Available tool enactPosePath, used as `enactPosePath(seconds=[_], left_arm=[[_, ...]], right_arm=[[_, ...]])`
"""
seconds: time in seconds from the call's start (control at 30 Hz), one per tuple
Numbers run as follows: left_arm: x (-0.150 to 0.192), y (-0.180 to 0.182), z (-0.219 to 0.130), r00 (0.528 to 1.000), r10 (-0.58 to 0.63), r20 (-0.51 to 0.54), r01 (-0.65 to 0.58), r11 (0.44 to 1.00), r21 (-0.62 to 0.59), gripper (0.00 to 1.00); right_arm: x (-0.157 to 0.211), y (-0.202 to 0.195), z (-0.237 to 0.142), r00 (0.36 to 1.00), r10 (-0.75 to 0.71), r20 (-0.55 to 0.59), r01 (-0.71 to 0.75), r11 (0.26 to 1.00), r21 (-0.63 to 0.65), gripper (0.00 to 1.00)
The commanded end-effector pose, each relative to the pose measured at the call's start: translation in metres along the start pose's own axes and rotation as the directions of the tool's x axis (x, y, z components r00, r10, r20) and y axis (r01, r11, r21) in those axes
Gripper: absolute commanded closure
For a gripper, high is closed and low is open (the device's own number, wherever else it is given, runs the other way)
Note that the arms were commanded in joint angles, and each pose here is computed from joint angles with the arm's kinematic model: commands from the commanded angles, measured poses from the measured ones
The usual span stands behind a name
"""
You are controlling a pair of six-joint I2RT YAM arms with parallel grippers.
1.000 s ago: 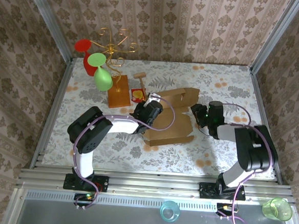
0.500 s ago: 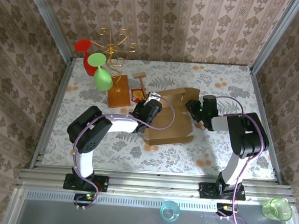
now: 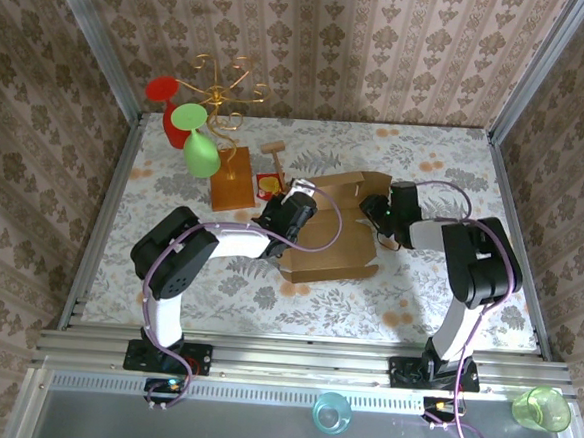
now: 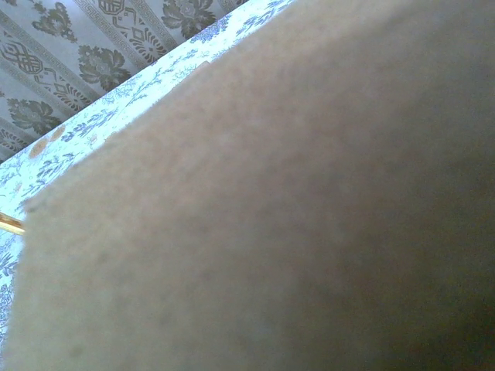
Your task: Fold the paper box
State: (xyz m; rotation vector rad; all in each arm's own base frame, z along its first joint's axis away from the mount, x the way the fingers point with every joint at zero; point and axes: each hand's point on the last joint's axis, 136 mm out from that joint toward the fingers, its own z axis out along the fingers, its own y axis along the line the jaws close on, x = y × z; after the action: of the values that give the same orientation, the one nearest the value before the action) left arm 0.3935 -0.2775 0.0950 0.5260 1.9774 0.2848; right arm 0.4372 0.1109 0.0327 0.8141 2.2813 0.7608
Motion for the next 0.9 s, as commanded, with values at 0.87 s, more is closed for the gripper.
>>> enactPosePath(seconds=[0.87], left_arm=[[0.025, -0.005, 0.010, 0.991, 0.105, -0.085, -0.103, 0.994, 0.021, 1.00]], right_arm=[[0.018, 0.048, -0.005, 0.996, -0.071, -0.048, 0.064, 0.990, -0.126, 0.67]])
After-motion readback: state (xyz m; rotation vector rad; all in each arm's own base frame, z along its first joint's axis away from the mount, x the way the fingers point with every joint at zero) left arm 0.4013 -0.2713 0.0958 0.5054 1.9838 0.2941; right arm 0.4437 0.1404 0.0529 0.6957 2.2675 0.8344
